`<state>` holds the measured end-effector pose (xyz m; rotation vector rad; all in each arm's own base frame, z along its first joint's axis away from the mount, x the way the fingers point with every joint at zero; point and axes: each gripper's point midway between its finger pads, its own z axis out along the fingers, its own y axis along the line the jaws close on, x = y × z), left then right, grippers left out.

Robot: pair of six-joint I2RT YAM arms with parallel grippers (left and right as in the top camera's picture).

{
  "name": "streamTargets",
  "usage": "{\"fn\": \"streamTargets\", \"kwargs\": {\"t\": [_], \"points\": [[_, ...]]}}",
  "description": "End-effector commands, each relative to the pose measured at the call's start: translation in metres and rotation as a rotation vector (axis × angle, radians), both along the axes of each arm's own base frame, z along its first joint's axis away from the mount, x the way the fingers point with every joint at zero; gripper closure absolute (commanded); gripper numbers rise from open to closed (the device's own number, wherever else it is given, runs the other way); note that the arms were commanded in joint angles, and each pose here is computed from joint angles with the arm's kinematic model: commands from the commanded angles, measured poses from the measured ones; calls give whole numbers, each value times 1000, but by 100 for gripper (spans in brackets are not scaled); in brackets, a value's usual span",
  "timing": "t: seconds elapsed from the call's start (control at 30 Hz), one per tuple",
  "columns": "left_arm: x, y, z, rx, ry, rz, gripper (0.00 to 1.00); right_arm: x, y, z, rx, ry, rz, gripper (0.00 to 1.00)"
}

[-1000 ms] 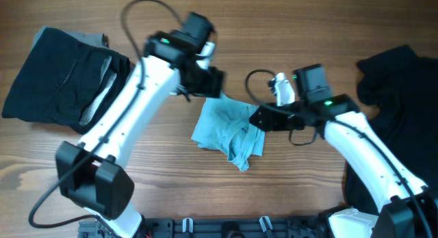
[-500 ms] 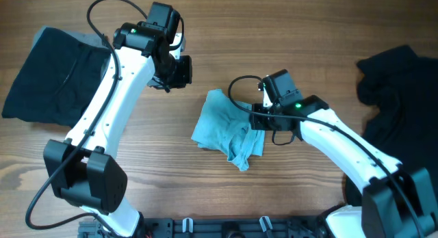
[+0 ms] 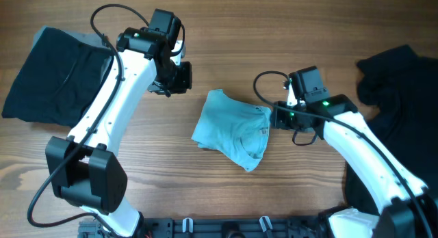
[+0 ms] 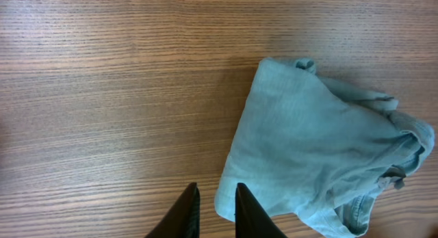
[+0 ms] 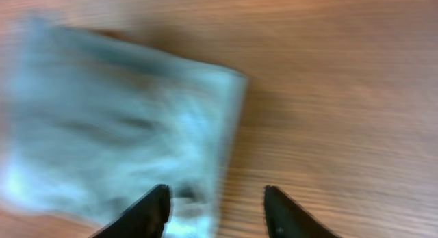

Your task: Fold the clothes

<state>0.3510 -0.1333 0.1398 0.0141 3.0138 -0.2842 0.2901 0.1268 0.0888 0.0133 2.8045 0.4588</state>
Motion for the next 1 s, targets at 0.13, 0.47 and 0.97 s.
{"fn": "streamTargets", "kwargs": {"t": [0.13, 0.47, 0.97], "points": [[-1, -1, -5, 1, 11, 0, 89, 9, 37, 23, 158, -90, 141, 96], [1, -1, -5, -1, 4, 0, 90, 14, -52, -49, -241, 95, -220, 96], [4, -2, -5, -4, -7, 0, 75, 39, 52, 13, 216, -97, 105, 80]]}}
